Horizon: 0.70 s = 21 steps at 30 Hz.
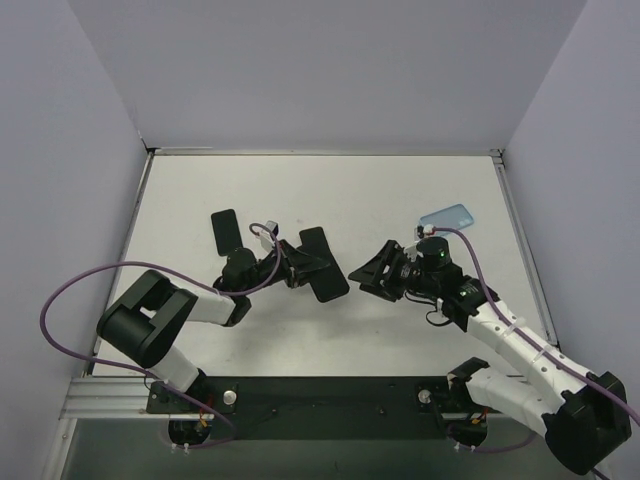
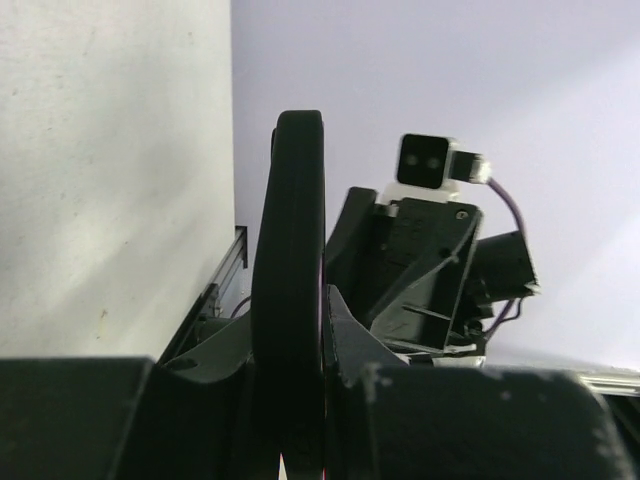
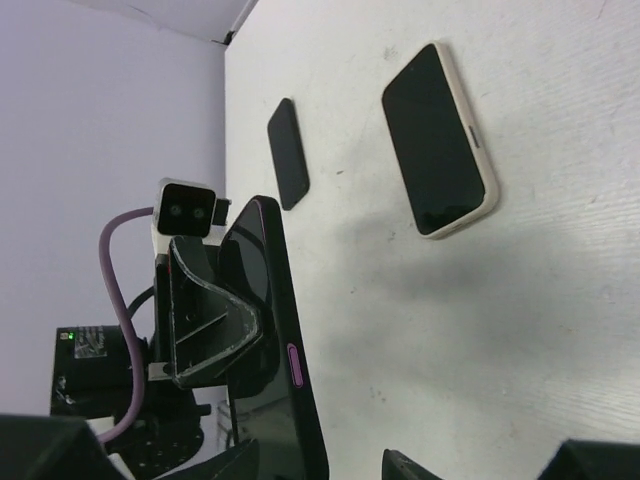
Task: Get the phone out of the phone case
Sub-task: Pick up the phone at the center of the board, then remove the phone case from the phone.
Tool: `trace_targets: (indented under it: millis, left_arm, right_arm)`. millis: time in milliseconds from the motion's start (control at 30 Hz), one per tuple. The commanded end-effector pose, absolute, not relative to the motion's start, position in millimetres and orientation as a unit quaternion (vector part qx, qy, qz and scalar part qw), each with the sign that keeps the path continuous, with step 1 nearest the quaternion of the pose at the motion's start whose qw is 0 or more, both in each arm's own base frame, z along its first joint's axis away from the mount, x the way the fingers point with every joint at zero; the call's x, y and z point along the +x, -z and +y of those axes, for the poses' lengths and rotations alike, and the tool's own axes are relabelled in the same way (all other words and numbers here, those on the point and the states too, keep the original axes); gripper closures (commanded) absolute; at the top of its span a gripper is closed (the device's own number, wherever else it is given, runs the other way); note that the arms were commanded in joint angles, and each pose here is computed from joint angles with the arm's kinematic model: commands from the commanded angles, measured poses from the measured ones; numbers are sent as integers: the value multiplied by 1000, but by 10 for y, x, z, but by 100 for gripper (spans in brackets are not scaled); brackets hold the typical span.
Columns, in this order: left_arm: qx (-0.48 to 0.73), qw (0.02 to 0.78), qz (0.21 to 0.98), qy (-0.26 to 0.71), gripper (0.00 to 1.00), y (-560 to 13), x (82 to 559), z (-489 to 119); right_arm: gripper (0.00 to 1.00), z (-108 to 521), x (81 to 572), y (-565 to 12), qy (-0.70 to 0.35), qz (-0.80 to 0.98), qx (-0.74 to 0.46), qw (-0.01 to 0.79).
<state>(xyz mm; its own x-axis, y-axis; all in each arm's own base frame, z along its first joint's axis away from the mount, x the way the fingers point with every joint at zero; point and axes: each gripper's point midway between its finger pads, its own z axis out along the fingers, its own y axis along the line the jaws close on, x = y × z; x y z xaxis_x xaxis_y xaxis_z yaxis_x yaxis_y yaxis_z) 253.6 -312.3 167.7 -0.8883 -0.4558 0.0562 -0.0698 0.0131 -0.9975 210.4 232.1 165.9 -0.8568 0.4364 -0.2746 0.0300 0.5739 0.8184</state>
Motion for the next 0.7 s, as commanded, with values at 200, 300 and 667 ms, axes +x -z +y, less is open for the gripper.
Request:
trace_targets:
  millis: [200,300,667]
  left_arm:
    - [-149,199,612,751,100,-2422,2585,-3088]
    - [-151,201,612,750,100,-2419,2580,-3077]
    - [-139,191,601,764,100,-2514,2569,-3118]
  right_arm:
    - [65,2616,2059,-1983,-590,772,161,174]
    - [68,2625,2042,-1986,-591,773,156,172]
    - [79,2686,2066,-1969,-599,768,158,161]
